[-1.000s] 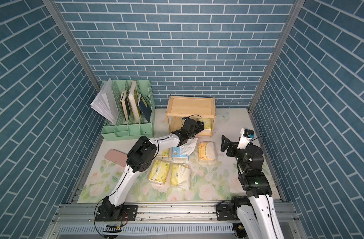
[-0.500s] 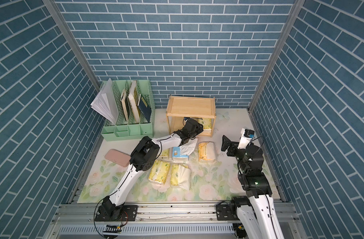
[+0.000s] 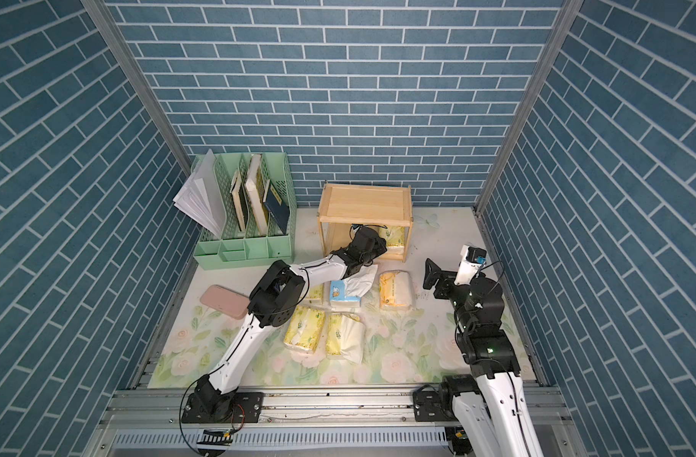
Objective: Remove the tissue boxes from the shelf
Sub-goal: Pick up a box of tissues from the shelf.
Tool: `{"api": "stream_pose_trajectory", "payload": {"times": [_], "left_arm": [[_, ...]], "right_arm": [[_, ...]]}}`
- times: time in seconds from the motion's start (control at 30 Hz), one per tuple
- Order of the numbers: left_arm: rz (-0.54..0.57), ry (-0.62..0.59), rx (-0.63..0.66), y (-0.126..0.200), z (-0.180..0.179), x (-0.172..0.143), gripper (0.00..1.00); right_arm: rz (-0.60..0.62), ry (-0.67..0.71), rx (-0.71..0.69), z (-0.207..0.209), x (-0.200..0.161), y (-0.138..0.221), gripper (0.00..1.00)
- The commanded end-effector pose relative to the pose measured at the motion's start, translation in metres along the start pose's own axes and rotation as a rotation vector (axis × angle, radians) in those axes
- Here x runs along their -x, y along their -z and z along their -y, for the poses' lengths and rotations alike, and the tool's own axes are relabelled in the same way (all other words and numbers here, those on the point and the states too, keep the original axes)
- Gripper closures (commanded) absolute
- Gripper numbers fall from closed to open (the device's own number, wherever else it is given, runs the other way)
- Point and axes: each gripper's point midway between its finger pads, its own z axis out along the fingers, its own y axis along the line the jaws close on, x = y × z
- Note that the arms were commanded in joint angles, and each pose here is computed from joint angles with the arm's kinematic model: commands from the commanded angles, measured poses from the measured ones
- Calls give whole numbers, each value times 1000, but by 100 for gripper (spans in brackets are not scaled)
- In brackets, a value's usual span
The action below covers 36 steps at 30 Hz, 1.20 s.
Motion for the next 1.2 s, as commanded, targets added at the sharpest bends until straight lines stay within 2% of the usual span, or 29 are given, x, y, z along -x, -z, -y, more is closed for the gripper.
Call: {"api": "stream_pose_trajectory", "payload": {"times": [0.0, 0.53, 0.7, 0.9, 1.17], "left_arm": [[8, -20, 4, 11, 4, 8, 78], [64, -55, -30, 53, 28, 31, 92], [78, -60, -47, 67, 36, 35, 92], [107, -55, -54, 83, 40, 44, 100], [145, -28, -71, 93, 41, 46, 100]], "right_arm": [[13, 24, -20, 3, 5, 5, 0], [8, 25, -37, 6, 2, 3, 0], [6, 27, -43, 7, 1, 3, 0], [6, 27, -48, 9, 1, 2, 0], [7, 26, -53, 9, 1, 2, 0]]}}
